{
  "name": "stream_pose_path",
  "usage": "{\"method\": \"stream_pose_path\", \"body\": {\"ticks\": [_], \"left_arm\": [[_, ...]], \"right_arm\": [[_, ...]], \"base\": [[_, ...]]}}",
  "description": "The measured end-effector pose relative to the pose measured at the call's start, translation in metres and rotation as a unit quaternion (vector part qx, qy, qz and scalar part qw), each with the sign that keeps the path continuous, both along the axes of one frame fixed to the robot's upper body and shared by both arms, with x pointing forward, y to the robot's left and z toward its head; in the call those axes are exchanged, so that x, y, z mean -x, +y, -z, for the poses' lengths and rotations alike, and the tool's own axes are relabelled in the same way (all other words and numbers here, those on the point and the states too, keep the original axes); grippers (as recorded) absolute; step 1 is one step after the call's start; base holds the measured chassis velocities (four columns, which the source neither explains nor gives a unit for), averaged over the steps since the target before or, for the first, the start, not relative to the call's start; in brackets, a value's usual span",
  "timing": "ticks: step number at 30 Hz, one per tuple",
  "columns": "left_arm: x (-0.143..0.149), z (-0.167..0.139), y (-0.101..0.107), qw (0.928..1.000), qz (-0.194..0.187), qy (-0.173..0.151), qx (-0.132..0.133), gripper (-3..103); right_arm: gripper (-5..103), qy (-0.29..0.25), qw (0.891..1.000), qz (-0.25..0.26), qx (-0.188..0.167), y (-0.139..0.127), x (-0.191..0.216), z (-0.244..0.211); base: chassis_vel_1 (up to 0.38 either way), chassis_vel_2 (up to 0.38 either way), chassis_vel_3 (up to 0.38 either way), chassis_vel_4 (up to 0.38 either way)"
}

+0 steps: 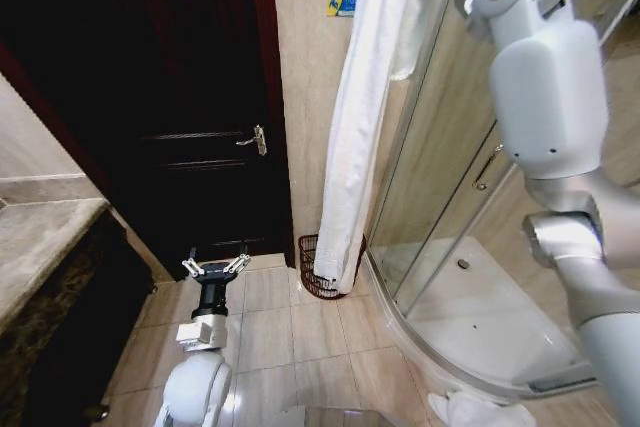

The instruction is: Discard the used towel into the hamper.

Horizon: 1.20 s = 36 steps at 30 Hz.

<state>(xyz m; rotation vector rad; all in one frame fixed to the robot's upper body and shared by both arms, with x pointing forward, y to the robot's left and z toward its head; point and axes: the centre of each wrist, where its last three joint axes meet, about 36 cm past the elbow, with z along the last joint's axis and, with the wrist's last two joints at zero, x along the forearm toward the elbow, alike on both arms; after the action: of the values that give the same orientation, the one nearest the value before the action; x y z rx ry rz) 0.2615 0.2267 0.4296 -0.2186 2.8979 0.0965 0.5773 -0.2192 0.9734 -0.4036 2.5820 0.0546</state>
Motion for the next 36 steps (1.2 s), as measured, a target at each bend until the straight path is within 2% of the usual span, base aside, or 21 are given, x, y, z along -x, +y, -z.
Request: {"method": "stream_pose_path", "body": {"ticks": [10, 20, 25, 28, 31, 36], "left_arm": [[0.000, 0.000, -0.003, 1.0000, 0.003, -0.002, 0.001, 100], [0.002, 0.002, 0.001, 1.0000, 0.001, -0.004, -0.003, 100], [0.001, -0.004, 0.000, 0.9999, 0.005, -0.009, 0.001, 100], [0.000, -0.004, 0.002, 1.0000, 0.002, -0.009, 0.002, 100], [0.000, -0.002, 0.004, 1.0000, 0.002, -0.009, 0.001, 100], [0.003, -0.005, 0.001, 0.9999, 0.005, -0.014, 0.004, 100]], "right_arm": [[7, -0.020, 1.000, -0.001, -0.004, 0.009, 0.000, -0.048], [7, -0.020, 1.000, 0.017, -0.016, 0.012, -0.017, -0.063], [7, -0.037, 0.998, 0.034, -0.024, 0.009, -0.025, -0.108], [7, -0.037, 0.998, 0.036, -0.022, 0.008, -0.024, -0.118], [7, -0.032, 0.999, 0.036, -0.018, 0.010, -0.027, -0.116], [7, -0.005, 0.999, 0.045, 0.001, 0.006, -0.052, -0.066]], "base": [[-0.066, 0.060, 0.063, -0.062], [-0.032, 0.046, 0.035, -0.034], [0.000, 0.000, 0.000, 0.000], [0.000, 0.000, 0.000, 0.000], [0.000, 0.000, 0.000, 0.000], [0.000, 0.000, 0.000, 0.000]]}}
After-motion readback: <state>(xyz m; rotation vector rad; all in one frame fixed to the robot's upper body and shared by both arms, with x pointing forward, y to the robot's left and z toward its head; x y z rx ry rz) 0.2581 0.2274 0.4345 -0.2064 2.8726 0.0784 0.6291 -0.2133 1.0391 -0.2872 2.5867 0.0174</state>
